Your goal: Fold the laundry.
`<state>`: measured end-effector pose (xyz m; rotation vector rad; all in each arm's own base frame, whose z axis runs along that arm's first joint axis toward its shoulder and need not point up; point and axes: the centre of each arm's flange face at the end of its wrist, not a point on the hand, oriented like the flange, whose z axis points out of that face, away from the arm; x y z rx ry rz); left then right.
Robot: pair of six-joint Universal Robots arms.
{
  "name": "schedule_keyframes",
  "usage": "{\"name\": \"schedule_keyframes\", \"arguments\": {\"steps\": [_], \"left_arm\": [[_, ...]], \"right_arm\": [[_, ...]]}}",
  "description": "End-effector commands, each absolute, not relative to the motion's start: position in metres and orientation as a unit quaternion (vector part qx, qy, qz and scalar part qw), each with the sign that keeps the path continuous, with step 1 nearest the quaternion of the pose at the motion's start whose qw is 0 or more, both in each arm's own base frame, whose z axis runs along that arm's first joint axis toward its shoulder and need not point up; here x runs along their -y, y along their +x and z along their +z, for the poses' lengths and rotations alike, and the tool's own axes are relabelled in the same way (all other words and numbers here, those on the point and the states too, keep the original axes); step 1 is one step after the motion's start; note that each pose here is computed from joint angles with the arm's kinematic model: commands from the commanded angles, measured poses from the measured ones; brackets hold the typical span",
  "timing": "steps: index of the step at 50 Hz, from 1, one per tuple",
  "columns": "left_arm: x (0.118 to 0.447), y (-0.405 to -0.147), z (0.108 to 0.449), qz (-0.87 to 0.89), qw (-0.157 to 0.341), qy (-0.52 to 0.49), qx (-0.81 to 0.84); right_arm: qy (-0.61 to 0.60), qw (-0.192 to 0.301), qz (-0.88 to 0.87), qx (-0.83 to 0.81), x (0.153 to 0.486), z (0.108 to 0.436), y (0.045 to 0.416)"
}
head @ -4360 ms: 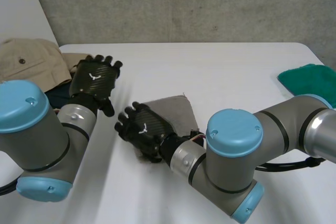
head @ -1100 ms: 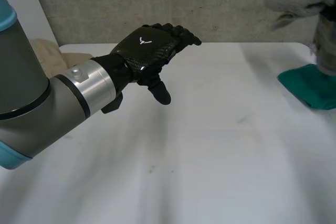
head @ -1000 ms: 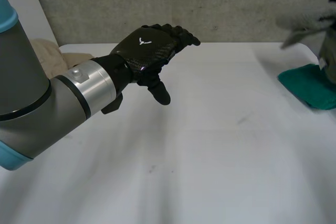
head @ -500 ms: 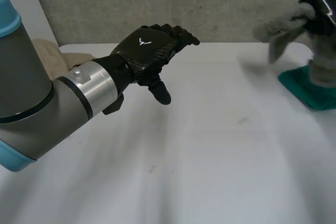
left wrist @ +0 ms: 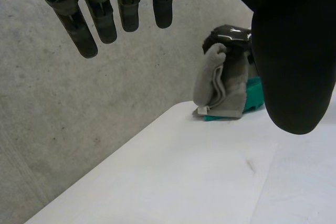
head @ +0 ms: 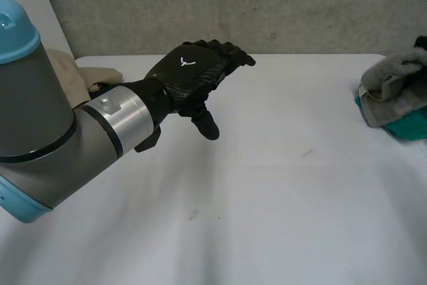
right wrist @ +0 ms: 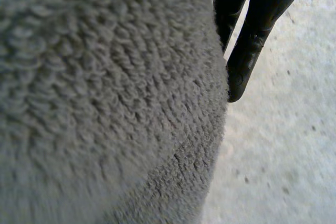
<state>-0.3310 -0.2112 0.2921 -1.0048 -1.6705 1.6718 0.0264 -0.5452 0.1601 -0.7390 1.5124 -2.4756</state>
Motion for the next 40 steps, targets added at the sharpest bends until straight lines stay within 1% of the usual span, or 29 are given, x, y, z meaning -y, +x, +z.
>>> {"name": "schedule_keyframes", "arguments": {"steps": [1,7,16,21,25,27,34,38,40], "left_arm": [[0.212,-0.333,0.286,0.624,0.283,-0.376,0.624],[0.212,-0.333,0.287,0.624,0.284,-0.376,0.624],[0.212,-0.333,0.287,0.625,0.283,-0.376,0.623],[0.212,-0.333,0.287,0.624,0.284,-0.376,0.623],[0.211,-0.333,0.288,0.625,0.285,-0.376,0.623],[0.212,-0.332,0.288,0.625,0.285,-0.375,0.623],[0.209,-0.333,0.291,0.625,0.293,-0.370,0.622],[0.209,-0.334,0.292,0.626,0.294,-0.370,0.620],[0.209,-0.334,0.292,0.625,0.294,-0.371,0.621]], "right_arm": [[-0.244,0.059,-0.817,-0.520,0.545,0.141,0.001],[-0.250,0.049,-0.819,-0.515,0.546,0.147,-0.014],[-0.255,0.038,-0.826,-0.501,0.549,0.159,-0.018],[-0.258,0.038,-0.825,-0.502,0.548,0.157,-0.017],[-0.274,0.030,-0.818,-0.504,0.545,0.148,-0.014],[-0.296,0.023,-0.807,-0.511,0.538,0.135,-0.009],[-0.345,-0.029,-0.791,-0.505,0.525,0.120,-0.003],[-0.355,-0.046,-0.786,-0.504,0.521,0.117,-0.003],[-0.359,-0.057,-0.786,-0.501,0.519,0.121,-0.005]]}}
